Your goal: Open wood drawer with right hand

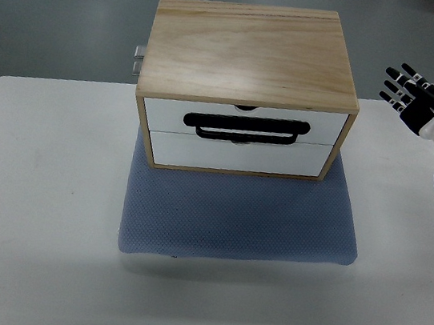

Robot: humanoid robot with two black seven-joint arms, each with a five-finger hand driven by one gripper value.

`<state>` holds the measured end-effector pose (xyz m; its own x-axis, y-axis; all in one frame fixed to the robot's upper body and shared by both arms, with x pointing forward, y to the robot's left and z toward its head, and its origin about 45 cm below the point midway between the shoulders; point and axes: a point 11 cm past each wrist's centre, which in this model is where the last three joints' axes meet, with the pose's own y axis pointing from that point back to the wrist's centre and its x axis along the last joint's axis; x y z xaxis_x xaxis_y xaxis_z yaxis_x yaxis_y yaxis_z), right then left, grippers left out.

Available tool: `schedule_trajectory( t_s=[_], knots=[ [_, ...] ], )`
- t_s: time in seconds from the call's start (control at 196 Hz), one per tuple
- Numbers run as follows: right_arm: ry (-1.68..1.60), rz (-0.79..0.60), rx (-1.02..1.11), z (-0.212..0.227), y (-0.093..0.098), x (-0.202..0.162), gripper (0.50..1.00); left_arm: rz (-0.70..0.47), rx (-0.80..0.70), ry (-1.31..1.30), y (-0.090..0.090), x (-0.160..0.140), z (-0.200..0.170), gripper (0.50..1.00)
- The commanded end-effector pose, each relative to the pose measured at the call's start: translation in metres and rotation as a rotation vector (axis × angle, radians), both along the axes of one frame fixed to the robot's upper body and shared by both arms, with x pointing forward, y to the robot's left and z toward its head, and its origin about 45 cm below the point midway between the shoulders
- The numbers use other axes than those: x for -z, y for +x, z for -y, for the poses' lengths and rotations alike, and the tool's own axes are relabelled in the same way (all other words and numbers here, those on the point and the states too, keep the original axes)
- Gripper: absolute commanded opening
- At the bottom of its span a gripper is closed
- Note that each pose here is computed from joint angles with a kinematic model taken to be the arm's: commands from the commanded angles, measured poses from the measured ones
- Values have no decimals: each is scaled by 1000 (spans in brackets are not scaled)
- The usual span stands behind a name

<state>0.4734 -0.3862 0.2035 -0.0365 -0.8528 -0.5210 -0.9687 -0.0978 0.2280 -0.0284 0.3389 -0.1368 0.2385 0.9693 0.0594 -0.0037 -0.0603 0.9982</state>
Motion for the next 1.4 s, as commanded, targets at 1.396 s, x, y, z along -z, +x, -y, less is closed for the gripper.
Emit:
schedule_trajectory(
  t_s=[1.396],
  knots=[
    [-298,169,-122,32,16,-133,944,0,0,-1,0,0,0,1000]
  ],
)
